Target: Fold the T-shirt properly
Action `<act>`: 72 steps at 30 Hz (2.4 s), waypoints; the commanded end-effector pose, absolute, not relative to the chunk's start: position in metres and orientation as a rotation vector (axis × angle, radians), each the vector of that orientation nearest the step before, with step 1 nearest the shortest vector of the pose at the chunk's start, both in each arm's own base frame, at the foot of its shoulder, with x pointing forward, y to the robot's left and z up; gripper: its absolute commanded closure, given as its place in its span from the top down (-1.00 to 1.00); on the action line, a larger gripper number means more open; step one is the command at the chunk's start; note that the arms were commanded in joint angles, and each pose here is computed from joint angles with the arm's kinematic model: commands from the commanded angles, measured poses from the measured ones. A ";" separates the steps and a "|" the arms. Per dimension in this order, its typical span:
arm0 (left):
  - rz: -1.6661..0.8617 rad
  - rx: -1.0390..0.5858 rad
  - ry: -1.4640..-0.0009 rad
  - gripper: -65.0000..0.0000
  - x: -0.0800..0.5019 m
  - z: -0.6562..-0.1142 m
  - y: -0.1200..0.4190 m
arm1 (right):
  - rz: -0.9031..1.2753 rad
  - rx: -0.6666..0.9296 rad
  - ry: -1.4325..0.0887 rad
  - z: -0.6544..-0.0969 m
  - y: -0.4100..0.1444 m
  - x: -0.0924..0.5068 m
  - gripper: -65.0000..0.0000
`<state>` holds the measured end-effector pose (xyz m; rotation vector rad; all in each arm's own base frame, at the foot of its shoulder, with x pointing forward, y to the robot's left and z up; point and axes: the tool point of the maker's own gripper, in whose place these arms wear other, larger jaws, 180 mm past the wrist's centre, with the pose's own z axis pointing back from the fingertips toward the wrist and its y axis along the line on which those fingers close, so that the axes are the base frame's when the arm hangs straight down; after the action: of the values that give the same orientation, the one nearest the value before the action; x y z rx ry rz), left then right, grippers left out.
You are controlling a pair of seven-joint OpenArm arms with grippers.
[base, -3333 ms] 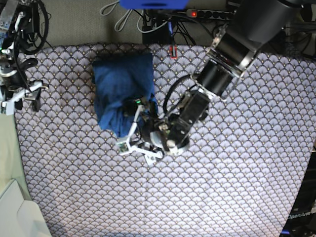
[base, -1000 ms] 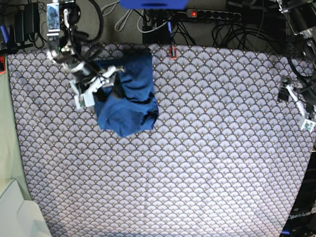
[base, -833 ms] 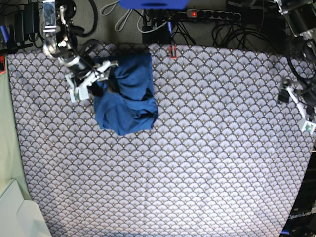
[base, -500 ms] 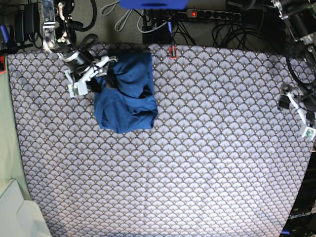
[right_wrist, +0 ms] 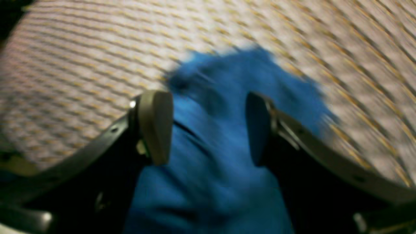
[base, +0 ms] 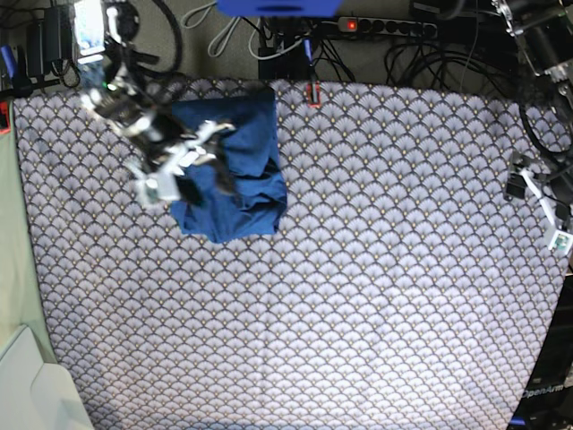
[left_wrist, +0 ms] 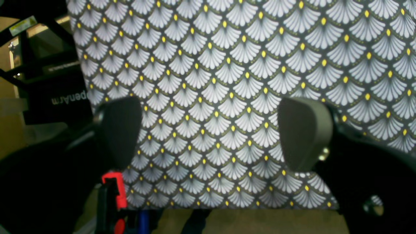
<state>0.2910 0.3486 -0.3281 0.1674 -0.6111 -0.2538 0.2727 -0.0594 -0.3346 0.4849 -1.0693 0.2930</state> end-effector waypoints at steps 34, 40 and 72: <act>-0.260 0.255 -0.587 1.00 0.288 -0.322 0.364 | 0.370 0.484 -0.950 -0.381 -0.019 0.372 0.12; -0.263 0.263 -0.587 1.00 0.288 -0.321 0.365 | 0.397 0.500 -1.009 -0.357 -0.012 0.372 0.12; -0.233 0.213 -0.537 1.00 0.179 -0.374 0.372 | 0.057 0.003 -0.928 -0.341 -0.270 0.159 -1.00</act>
<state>0.1772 0.3623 -0.3835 0.1772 -0.5305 -0.2244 0.1548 -0.2681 -0.3508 0.0089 -0.8984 0.0343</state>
